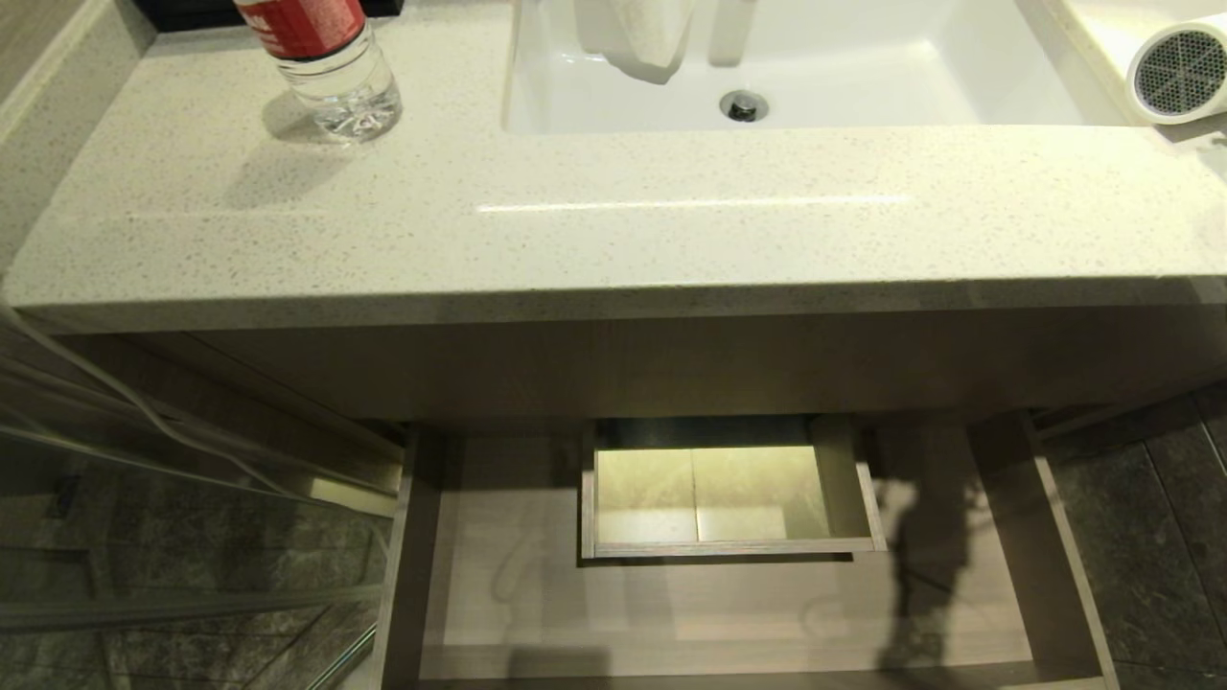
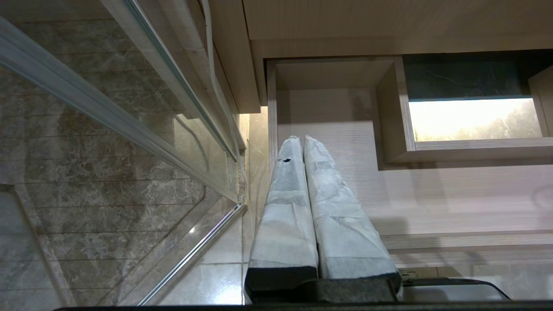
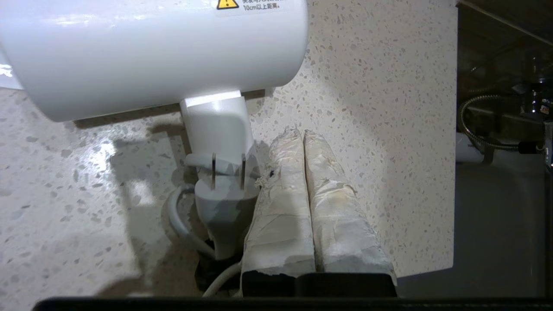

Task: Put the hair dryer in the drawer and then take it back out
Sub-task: Pick up the hairdryer

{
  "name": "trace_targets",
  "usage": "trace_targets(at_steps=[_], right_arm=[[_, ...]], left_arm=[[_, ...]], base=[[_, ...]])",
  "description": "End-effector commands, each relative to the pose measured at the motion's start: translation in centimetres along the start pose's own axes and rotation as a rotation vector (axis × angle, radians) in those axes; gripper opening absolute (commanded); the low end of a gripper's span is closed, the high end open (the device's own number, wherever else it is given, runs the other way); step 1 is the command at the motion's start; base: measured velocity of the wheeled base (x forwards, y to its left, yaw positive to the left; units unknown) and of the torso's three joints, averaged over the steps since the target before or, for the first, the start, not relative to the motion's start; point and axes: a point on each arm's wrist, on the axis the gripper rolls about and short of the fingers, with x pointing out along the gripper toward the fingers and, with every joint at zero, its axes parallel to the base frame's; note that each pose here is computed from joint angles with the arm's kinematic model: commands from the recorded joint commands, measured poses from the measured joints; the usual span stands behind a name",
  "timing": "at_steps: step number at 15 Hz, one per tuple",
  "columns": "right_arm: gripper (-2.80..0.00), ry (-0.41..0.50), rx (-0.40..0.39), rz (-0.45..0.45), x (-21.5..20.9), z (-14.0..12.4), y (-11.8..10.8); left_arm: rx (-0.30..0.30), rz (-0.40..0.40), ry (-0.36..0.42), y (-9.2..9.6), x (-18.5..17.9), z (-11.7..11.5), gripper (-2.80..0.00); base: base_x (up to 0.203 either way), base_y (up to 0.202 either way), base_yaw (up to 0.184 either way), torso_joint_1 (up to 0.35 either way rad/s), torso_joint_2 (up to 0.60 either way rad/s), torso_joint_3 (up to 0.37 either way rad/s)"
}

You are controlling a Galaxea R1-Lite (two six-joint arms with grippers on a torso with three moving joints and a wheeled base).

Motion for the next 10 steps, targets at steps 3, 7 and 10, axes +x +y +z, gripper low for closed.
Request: trace_targets(at_steps=[3,7,10], right_arm=[[-1.74,0.000,-0.010,0.013,2.1,-0.1,-0.2],[0.00,-0.047,-0.037,-0.008,-0.4,0.9,-0.3],[0.00,-0.070,-0.038,-0.023,-2.5,1.4,-0.2]], left_arm=[[0.000,0.000,0.000,0.0,0.0,0.0,-2.80],[0.000,0.000,0.002,0.0,0.0,0.0,-2.80],[0.000,0.001,0.001,0.0,0.0,0.0,-2.80]], base=[[0.000,0.000,0.000,0.000,0.00,0.000],[0.000,0.000,0.000,0.000,0.00,0.000],[0.000,0.000,0.000,0.000,0.00,0.000]])
